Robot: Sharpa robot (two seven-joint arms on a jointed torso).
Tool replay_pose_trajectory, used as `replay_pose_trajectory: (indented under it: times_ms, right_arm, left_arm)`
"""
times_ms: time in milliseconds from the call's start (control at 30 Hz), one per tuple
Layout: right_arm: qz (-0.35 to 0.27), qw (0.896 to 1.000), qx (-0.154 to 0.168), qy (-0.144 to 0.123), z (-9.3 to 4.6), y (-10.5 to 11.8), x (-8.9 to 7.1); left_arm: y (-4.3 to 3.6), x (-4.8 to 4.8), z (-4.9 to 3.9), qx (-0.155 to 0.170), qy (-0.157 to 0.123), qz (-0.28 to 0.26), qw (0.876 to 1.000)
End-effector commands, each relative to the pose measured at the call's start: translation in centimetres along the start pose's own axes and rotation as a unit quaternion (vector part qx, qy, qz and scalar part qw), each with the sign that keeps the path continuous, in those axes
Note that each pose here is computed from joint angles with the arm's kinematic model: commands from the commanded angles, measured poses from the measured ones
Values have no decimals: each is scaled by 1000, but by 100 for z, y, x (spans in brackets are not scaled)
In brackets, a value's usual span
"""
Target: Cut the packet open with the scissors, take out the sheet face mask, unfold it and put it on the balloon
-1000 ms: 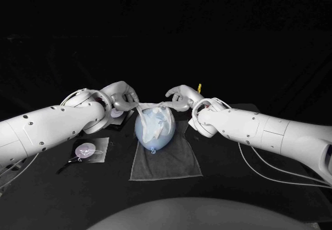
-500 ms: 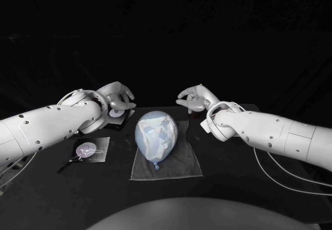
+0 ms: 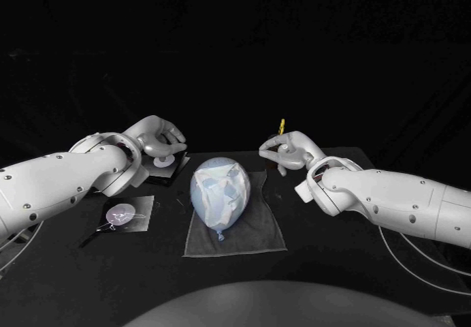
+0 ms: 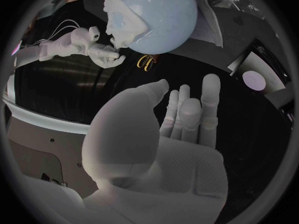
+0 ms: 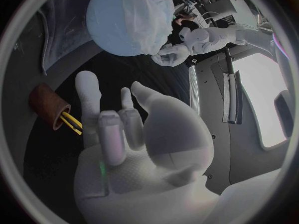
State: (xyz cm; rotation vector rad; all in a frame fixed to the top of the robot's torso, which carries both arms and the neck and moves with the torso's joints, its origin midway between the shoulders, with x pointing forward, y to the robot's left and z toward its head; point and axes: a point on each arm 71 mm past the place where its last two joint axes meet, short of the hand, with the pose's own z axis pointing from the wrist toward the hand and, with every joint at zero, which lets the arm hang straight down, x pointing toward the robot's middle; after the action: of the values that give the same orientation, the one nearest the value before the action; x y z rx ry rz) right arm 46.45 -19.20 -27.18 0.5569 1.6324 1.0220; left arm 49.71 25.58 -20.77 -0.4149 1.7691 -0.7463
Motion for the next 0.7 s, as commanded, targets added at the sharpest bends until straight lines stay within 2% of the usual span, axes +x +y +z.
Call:
replay_pose_trajectory:
  times_ms: [33, 200, 400, 700]
  right_arm:
    - [20, 999, -1, 39, -76, -25, 94]
    - [22, 998, 11, 62, -179, -107, 210]
    - [16, 997, 22, 73, -283, -187, 358]
    - [0, 997, 27, 69, -325, -221, 410]
  left_arm:
    - [-57, -14, -86, 50, -22, -123, 991]
    - [17, 53, -225, 55, -11, -161, 985]
    - [152, 241, -391, 47, 18, -182, 982]
    - [251, 477, -549, 45, 59, -144, 987]
